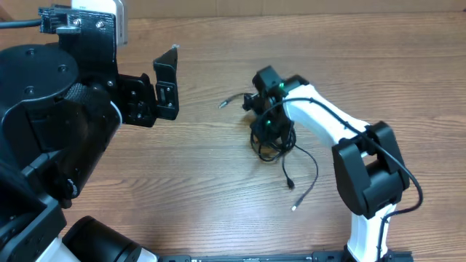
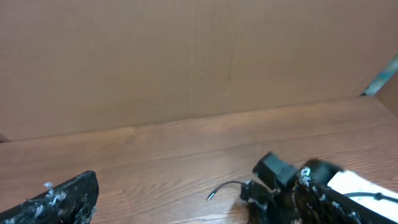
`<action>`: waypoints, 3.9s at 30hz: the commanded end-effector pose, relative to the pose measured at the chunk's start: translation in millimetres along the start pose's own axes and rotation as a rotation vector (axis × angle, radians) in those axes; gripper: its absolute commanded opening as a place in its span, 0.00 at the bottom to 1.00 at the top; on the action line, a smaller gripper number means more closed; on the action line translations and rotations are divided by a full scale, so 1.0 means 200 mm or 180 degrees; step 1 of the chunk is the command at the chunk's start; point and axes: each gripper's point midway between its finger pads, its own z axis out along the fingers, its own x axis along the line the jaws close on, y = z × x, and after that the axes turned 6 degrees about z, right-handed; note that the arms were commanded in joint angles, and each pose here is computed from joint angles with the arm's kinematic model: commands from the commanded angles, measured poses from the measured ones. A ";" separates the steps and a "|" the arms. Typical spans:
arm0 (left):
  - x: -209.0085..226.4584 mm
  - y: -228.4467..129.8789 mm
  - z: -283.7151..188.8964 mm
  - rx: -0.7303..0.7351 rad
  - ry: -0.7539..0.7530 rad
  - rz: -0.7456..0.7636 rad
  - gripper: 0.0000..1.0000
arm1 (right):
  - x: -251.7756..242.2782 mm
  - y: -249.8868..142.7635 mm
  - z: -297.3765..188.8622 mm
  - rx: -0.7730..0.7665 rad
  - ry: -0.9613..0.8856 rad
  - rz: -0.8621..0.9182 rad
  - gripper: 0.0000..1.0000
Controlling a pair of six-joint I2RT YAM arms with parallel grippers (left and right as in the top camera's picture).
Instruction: Untangle cables
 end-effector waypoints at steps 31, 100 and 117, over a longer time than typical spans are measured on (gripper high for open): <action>0.11 0.36 -0.08 -0.0970 0.0372 -0.0238 1.00 | 0.36 -0.14 -2.83 -0.4785 -0.0351 -0.0086 0.04; -0.14 -0.90 0.68 0.0379 -0.0285 0.0800 1.00 | 0.37 -0.27 -2.46 -0.4686 0.0665 -0.0485 0.04; -0.42 -1.05 0.76 0.0710 -0.1292 0.0740 1.00 | 0.35 0.00 -1.85 -0.3490 0.0749 -0.0401 0.04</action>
